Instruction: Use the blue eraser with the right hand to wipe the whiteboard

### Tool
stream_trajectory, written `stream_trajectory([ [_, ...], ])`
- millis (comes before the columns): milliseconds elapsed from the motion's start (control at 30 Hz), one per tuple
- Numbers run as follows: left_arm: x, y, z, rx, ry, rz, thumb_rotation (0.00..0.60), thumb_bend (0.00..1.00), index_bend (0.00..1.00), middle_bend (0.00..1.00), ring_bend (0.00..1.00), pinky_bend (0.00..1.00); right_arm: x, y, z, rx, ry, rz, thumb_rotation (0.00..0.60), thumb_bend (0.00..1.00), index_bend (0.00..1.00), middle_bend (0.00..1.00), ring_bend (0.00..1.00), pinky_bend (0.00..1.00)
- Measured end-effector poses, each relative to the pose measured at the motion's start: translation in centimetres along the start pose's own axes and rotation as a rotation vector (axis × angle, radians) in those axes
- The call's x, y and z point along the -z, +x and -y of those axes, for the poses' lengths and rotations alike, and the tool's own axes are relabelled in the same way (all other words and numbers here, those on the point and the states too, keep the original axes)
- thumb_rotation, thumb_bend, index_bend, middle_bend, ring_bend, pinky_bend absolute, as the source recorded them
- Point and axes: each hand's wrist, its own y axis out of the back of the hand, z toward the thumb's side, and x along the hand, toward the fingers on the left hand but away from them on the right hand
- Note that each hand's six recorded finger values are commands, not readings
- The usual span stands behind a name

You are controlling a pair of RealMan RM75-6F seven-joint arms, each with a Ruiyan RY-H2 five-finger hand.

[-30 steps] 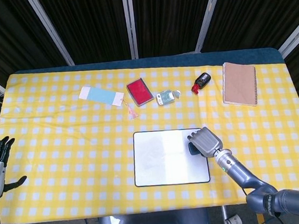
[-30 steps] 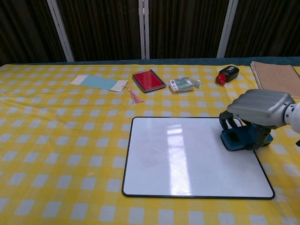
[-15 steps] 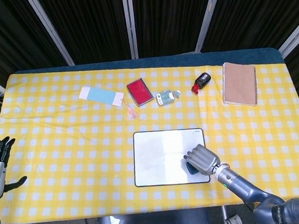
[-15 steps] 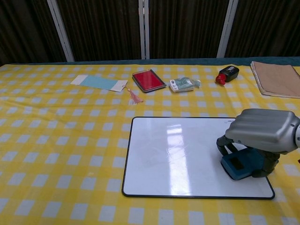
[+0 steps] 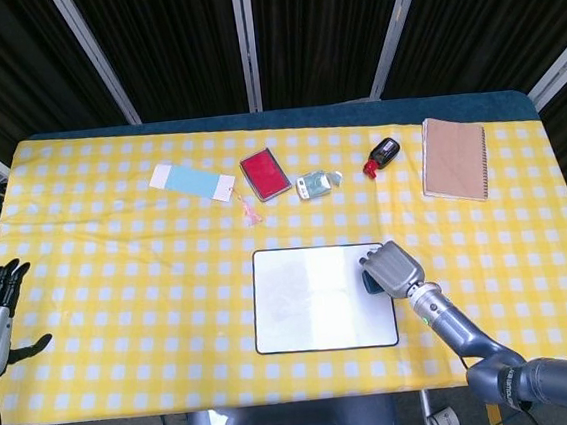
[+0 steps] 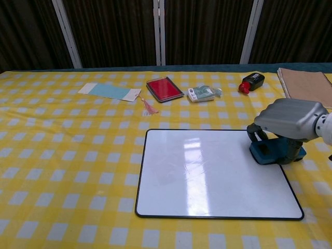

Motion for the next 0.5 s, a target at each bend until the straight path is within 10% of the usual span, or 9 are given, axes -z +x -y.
stream_trajectory([
  [500,-0.4,-0.1,0.2,0.006,0.007,0.009,0.600,0.00,0.00,0.00,0.00,0.00,-1.8,3.1,-0.1,0.003,0.053,-0.092,0.600,0.64,0.66,0.70,0.58,0.75],
])
